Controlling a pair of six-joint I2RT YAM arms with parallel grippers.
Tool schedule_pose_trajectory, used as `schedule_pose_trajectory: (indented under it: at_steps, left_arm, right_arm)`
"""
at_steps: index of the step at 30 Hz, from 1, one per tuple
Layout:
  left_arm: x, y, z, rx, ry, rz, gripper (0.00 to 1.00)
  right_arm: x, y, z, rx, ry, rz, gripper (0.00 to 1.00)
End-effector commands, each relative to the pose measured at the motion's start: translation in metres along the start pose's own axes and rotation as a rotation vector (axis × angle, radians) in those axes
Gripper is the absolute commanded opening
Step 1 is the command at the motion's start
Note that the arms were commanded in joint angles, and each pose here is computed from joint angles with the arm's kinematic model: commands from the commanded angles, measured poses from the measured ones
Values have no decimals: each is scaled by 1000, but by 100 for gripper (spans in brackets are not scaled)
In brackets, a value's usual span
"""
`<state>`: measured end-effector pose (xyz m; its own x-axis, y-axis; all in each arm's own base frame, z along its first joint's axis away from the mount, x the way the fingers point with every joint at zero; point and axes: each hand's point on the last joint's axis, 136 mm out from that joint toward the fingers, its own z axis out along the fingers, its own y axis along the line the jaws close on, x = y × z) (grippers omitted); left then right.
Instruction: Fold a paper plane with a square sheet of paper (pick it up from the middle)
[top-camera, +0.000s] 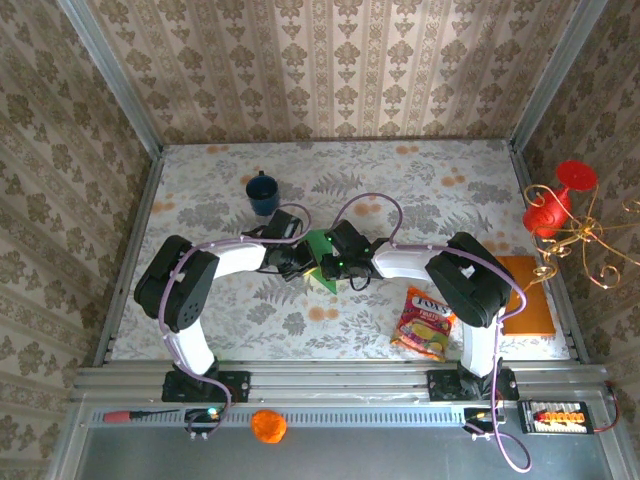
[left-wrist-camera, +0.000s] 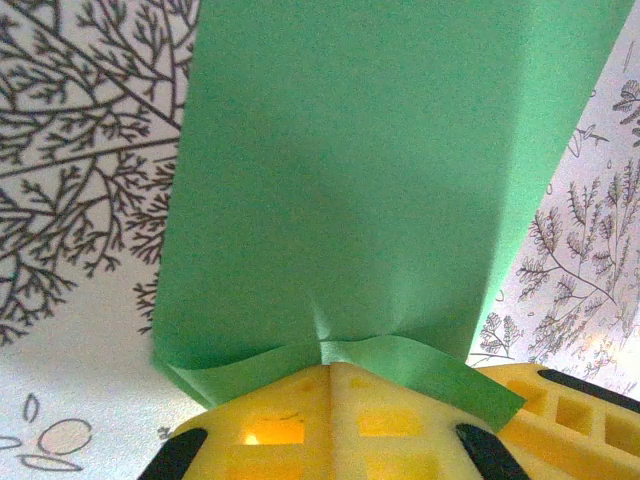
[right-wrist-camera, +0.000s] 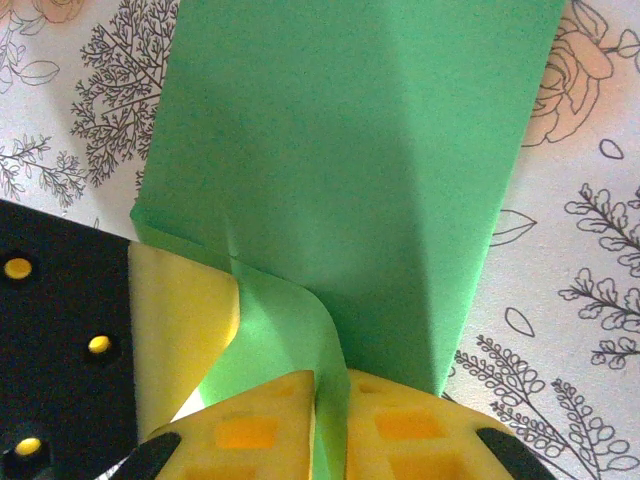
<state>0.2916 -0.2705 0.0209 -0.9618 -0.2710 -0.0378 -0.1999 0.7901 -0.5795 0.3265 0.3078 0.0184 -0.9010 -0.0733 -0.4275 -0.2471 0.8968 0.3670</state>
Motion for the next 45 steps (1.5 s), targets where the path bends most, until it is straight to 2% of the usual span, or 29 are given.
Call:
schedule_pose_trajectory:
  at_steps: [1, 4, 9, 12, 15, 18, 25, 29, 33, 38, 45]
  left_arm:
    - [8, 17, 1, -61, 8, 13, 7]
    - [9, 23, 3, -78, 9, 11, 6]
    - [6, 32, 4, -95, -4, -1, 6]
    - [2, 31, 5, -85, -20, -6, 6]
    - [0, 29, 6, -79, -22, -5, 6]
    - [1, 30, 6, -80, -23, -7, 5]
    - [2, 31, 8, -73, -17, -4, 5]
    - [5, 32, 9, -73, -9, -1, 5]
    - [6, 32, 9, -73, -1, 1, 5]
    - [5, 31, 9, -72, 0, 3, 5]
    - [6, 33, 10, -79, 7, 1, 5]
  right_arm:
    - [13, -19, 7, 60, 66, 41, 17]
    - [-1, -8, -5, 13, 79, 37, 25]
    - [-24, -3, -34, -14, 74, 33, 44]
    - [-29, -7, -45, -17, 73, 40, 45]
    - [-29, -5, -51, -49, 69, 13, 43]
    - [-20, 10, -57, -144, 82, -14, 38]
    - [18, 37, -44, -304, 192, -15, 18]
    - [27, 44, -35, -316, 216, -15, 9]
    - [28, 43, -29, -313, 218, -12, 5]
    - [27, 28, -18, -233, 212, -17, 2]
    - [29, 26, -11, -237, 221, -18, 1]
